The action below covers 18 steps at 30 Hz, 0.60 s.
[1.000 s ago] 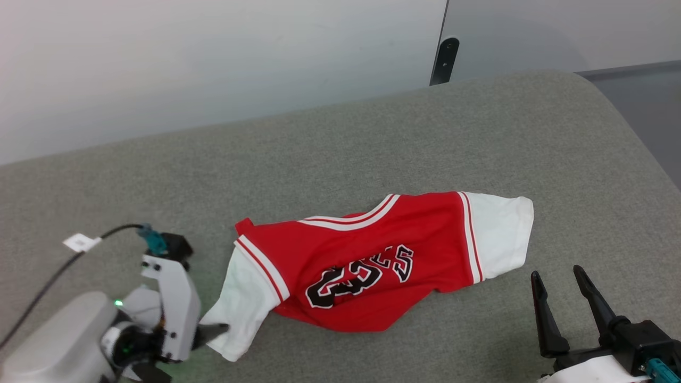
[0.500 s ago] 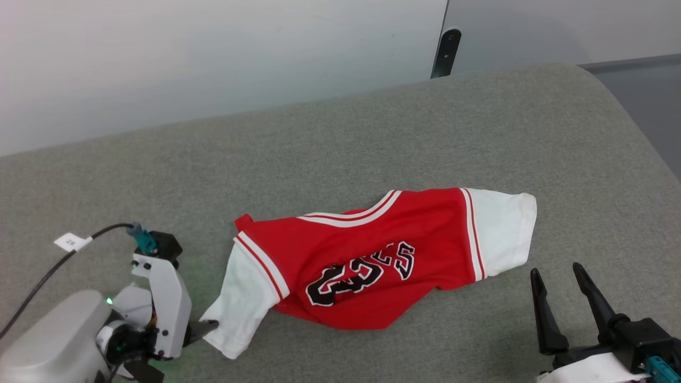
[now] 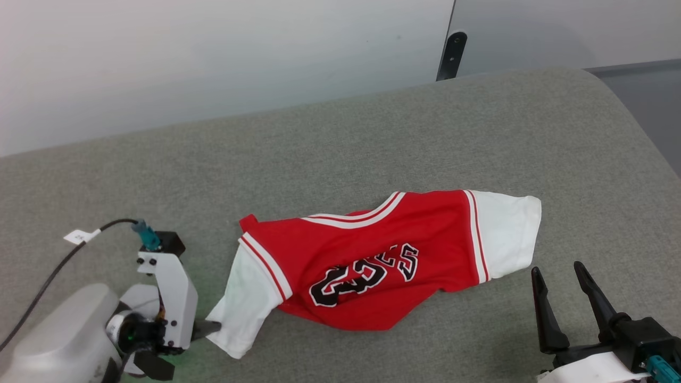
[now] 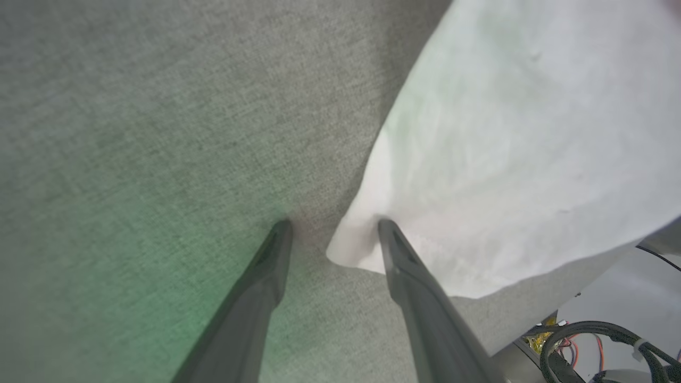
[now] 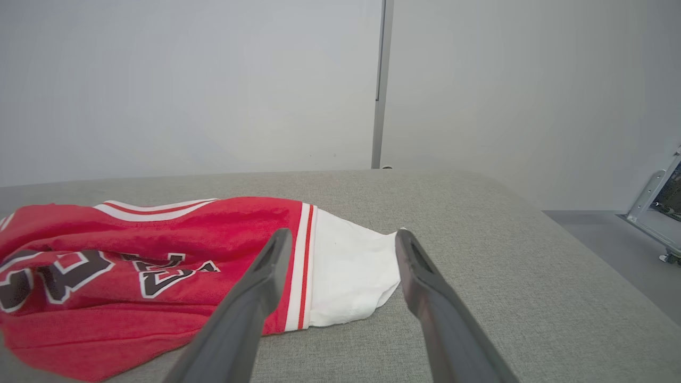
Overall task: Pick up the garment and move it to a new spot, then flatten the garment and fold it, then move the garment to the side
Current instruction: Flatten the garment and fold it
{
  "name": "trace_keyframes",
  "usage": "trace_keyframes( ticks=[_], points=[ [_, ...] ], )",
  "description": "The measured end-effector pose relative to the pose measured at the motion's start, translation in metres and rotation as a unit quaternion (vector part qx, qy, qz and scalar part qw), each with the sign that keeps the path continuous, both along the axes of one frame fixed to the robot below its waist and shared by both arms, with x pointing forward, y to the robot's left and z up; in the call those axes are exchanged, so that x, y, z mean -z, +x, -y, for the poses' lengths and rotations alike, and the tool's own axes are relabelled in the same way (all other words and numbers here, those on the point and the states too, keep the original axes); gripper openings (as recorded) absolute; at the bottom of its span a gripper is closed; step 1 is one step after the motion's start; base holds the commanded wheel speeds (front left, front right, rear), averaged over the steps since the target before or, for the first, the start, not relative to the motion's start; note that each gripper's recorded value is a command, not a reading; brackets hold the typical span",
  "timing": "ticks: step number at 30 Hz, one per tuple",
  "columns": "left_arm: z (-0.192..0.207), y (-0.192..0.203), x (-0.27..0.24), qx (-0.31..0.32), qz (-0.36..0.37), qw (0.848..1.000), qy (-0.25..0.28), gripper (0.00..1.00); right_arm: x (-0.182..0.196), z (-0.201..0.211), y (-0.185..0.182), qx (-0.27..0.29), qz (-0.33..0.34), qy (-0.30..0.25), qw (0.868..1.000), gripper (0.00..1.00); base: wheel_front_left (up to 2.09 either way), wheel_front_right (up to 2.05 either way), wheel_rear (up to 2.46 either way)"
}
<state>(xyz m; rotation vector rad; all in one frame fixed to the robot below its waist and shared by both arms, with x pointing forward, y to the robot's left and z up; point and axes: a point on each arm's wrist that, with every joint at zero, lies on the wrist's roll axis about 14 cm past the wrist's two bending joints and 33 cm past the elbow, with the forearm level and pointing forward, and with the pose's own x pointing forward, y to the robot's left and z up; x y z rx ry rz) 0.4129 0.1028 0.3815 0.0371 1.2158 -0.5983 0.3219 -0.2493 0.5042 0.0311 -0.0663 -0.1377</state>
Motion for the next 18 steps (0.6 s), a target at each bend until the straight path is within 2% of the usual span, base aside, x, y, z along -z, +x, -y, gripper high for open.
trace_keyframes(
  ticks=[2, 7, 9, 13, 14, 15, 16, 18],
  points=[
    [0.001, -0.003, 0.001, -0.002, -0.008, 1.000, 0.000, 0.84, 0.000, -0.001, 0.001, -0.001, 0.001, 0.000, 1.000, 1.00, 0.00, 0.00, 0.00],
    [0.001, -0.009, 0.005, -0.005, -0.022, 1.000, 0.004, 0.80, 0.000, -0.002, 0.001, -0.003, 0.001, 0.001, 1.000, 1.00, 0.00, 0.00, 0.00],
    [0.001, -0.010, 0.006, -0.008, -0.026, 1.000, 0.006, 0.56, 0.000, -0.003, 0.001, -0.004, 0.001, 0.001, 1.000, 1.00, 0.00, 0.00, 0.00],
    [0.000, -0.014, 0.009, -0.010, -0.034, 0.999, 0.007, 0.35, -0.001, -0.003, 0.001, -0.004, 0.002, 0.001, 1.000, 1.00, 0.00, 0.00, 0.00],
    [0.000, -0.015, 0.009, -0.011, -0.036, 0.999, 0.006, 0.33, -0.001, -0.003, 0.001, -0.004, 0.002, 0.001, 1.000, 1.00, 0.00, 0.00, 0.00],
    [0.001, -0.016, 0.009, -0.011, -0.037, 0.999, 0.004, 0.05, -0.002, -0.003, 0.001, -0.004, 0.003, 0.001, 1.000, 1.00, 0.00, 0.00, 0.00],
    [0.001, -0.017, 0.010, -0.011, -0.038, 0.999, 0.004, 0.00, -0.002, -0.003, 0.001, -0.004, 0.004, 0.001, 1.000, 1.00, 0.00, 0.00, 0.00],
    [0.003, -0.019, 0.011, -0.012, -0.041, 0.999, -0.002, 0.00, -0.004, -0.003, 0.002, -0.004, 0.006, 0.000, 1.000, 1.00, 0.00, 0.00, 0.00]
  ],
)
